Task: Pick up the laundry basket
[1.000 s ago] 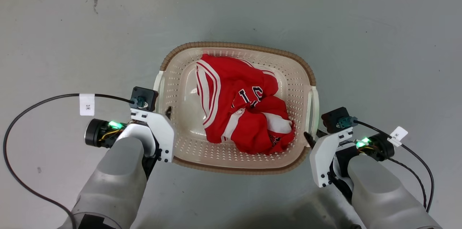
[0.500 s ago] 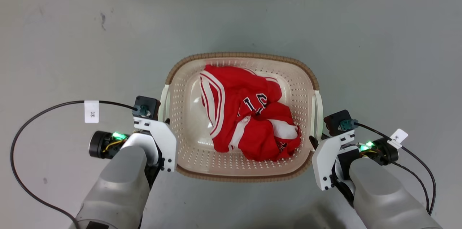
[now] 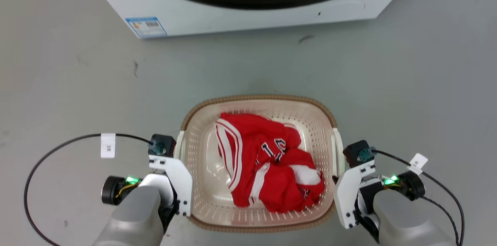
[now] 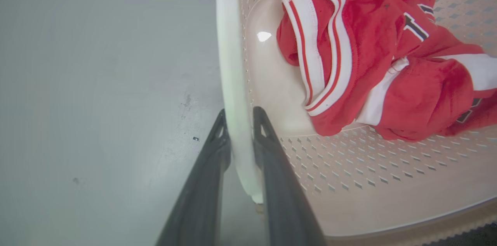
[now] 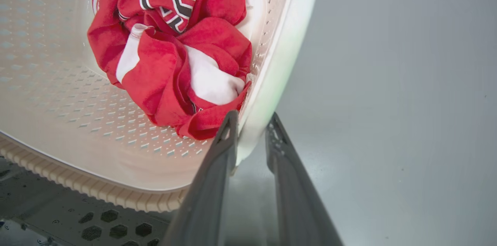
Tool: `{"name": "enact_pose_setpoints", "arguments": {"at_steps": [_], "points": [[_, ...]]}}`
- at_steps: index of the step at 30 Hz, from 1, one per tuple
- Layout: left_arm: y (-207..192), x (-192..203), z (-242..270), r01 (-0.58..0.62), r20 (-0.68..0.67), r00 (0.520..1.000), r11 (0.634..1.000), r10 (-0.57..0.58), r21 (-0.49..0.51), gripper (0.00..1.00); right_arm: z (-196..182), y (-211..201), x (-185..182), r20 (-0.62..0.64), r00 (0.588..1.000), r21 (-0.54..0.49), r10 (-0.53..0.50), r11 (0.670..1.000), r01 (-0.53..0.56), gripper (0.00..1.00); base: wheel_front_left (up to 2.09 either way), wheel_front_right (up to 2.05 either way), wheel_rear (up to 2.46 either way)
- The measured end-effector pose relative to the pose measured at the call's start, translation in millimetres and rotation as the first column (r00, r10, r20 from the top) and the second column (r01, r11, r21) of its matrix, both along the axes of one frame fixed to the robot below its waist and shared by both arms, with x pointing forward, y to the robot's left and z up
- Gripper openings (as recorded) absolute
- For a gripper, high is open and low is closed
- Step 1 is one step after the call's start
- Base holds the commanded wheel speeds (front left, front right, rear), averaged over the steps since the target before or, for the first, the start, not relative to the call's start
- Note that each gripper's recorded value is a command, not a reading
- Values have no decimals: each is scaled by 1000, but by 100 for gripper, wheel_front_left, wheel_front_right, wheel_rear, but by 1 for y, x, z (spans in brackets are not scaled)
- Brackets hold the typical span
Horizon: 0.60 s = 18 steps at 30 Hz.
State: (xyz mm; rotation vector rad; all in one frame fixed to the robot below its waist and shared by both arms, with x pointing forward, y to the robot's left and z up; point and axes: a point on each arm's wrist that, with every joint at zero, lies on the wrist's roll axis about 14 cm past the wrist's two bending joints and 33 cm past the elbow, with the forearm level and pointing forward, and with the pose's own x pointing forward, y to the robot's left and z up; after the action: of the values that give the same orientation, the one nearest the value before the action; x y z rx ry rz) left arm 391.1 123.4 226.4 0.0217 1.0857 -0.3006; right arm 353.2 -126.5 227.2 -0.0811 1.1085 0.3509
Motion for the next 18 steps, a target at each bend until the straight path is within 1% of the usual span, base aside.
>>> {"name": "enact_pose_setpoints", "arguments": {"at_steps": [18], "points": [[7,-37,56,-19,5,1000,1000,19,4,0,54,7,-22,34,999,-20,36,999,-35,0,0,0,0]]}}
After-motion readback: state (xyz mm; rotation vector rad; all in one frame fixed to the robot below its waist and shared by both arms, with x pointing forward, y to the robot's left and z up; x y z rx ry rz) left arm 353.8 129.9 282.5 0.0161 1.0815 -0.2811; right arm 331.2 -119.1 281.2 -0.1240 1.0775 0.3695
